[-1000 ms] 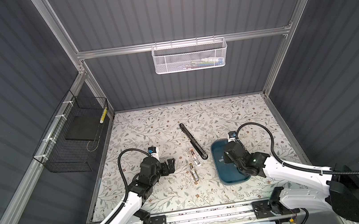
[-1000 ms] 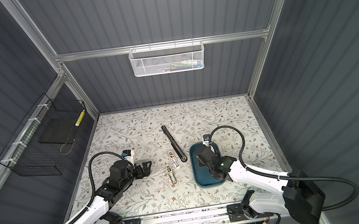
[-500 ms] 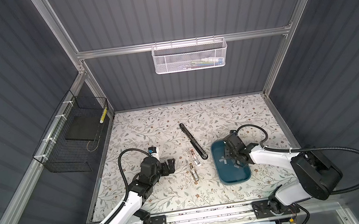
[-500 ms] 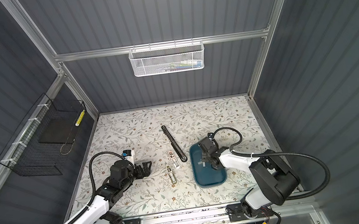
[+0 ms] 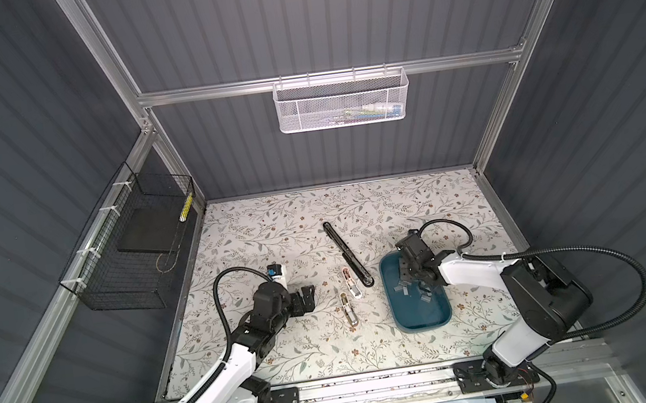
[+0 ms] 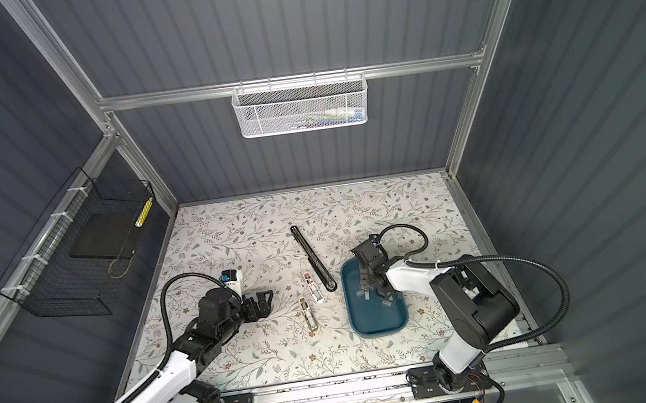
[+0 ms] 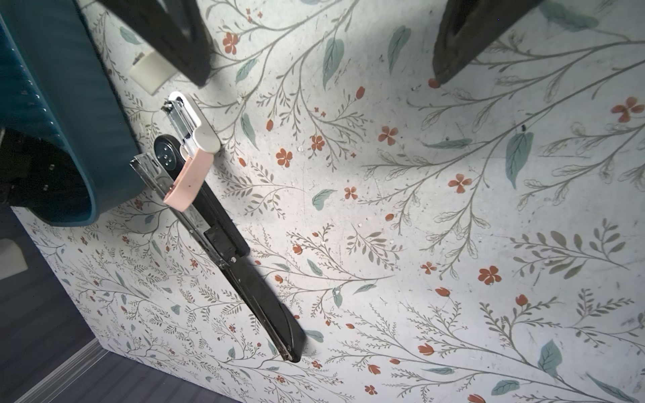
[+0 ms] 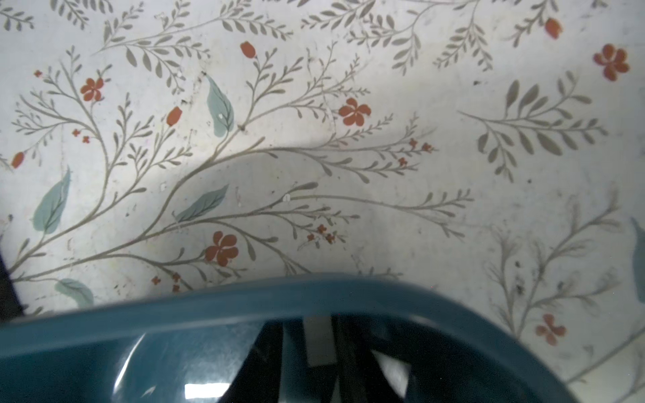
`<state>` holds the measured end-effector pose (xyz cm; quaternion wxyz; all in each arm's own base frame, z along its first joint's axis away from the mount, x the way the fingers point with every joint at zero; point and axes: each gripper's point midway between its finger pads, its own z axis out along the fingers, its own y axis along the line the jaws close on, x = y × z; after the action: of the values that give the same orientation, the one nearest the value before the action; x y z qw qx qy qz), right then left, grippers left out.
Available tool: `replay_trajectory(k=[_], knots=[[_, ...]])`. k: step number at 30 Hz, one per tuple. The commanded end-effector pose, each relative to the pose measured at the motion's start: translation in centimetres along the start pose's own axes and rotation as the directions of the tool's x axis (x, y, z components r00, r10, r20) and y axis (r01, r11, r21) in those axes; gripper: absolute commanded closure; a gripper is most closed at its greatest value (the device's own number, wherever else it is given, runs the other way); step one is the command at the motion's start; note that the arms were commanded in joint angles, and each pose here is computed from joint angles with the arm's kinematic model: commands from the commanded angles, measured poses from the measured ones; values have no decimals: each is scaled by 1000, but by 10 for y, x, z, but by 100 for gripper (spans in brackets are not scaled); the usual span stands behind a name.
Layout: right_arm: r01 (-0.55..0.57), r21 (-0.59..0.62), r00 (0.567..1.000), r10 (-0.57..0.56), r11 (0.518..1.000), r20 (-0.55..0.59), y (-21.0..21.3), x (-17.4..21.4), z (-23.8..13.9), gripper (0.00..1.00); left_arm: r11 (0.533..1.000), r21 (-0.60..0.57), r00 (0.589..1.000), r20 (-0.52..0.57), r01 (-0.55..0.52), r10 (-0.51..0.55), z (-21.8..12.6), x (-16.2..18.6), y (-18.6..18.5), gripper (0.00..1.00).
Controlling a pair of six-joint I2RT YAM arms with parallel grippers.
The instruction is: Load the staples into the stapler
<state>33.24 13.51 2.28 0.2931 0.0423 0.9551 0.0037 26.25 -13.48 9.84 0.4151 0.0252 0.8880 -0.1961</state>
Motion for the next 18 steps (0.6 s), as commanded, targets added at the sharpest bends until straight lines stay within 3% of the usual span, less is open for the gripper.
replay_trajectory(k=[1,18], knots=[[16,28,1000,-15,999,-11,-4,-2,5,71,1000,4,1000,7,-8,8,0,-2,-2,0],[31,45,999,-29,999,-39,-6,3,16,77,1000,4,1000,7,-9,9,0,-2,-2,0]])
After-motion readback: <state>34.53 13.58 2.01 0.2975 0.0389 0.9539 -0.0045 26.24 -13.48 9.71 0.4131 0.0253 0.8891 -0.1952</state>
